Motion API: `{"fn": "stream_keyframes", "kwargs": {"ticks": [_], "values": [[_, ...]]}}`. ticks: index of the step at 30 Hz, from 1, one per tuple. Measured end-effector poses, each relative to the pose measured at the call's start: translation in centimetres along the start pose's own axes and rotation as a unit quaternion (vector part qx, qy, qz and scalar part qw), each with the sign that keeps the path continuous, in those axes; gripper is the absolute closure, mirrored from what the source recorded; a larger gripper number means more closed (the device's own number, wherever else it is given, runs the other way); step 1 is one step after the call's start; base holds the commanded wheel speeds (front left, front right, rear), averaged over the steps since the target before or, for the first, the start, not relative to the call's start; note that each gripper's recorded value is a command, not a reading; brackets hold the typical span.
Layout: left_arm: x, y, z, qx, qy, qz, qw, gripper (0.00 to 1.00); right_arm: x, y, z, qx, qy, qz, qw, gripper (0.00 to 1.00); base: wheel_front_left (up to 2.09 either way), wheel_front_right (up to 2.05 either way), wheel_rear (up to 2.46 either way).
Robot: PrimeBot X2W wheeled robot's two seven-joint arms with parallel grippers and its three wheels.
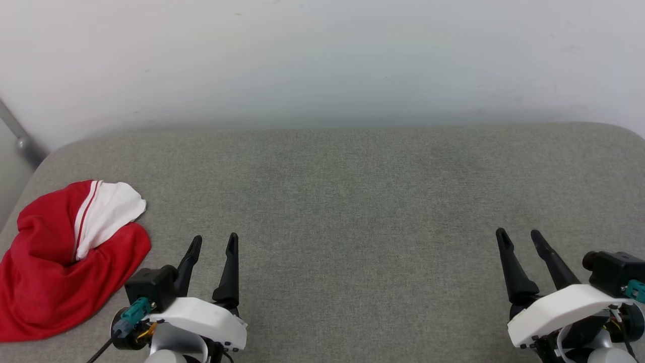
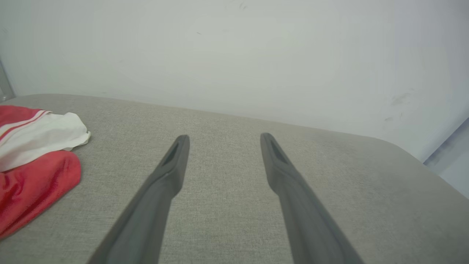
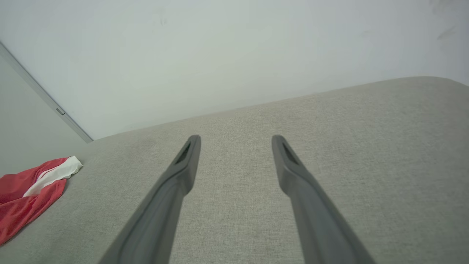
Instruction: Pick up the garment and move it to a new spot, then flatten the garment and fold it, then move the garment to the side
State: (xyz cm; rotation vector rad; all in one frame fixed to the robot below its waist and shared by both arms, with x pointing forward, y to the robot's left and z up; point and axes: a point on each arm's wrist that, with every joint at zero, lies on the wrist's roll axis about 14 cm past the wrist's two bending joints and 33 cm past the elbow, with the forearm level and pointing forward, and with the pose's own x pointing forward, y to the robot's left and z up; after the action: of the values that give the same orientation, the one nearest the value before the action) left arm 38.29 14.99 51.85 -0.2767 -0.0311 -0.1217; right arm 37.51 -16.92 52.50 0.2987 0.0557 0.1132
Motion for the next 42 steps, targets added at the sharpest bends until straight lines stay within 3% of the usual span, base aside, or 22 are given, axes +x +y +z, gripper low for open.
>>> {"fn": "stream_keyframes", "kwargs": {"ticks": [21, 42], "values": [[0.0, -0.9, 0.4, 0.091, -0.021, -0.015, 0.995, 0.00, -0.1, 0.5, 0.3, -0.103, 0.002, 0.000, 0.995, 0.00, 0.00, 0.00, 0.00], [0.0, -0.6, 0.9, 0.130, -0.041, -0.012, 0.991, 0.00, -0.3, 0.0, 1.2, -0.137, -0.020, -0.010, 0.990, 0.00, 0.00, 0.00, 0.00]]}}
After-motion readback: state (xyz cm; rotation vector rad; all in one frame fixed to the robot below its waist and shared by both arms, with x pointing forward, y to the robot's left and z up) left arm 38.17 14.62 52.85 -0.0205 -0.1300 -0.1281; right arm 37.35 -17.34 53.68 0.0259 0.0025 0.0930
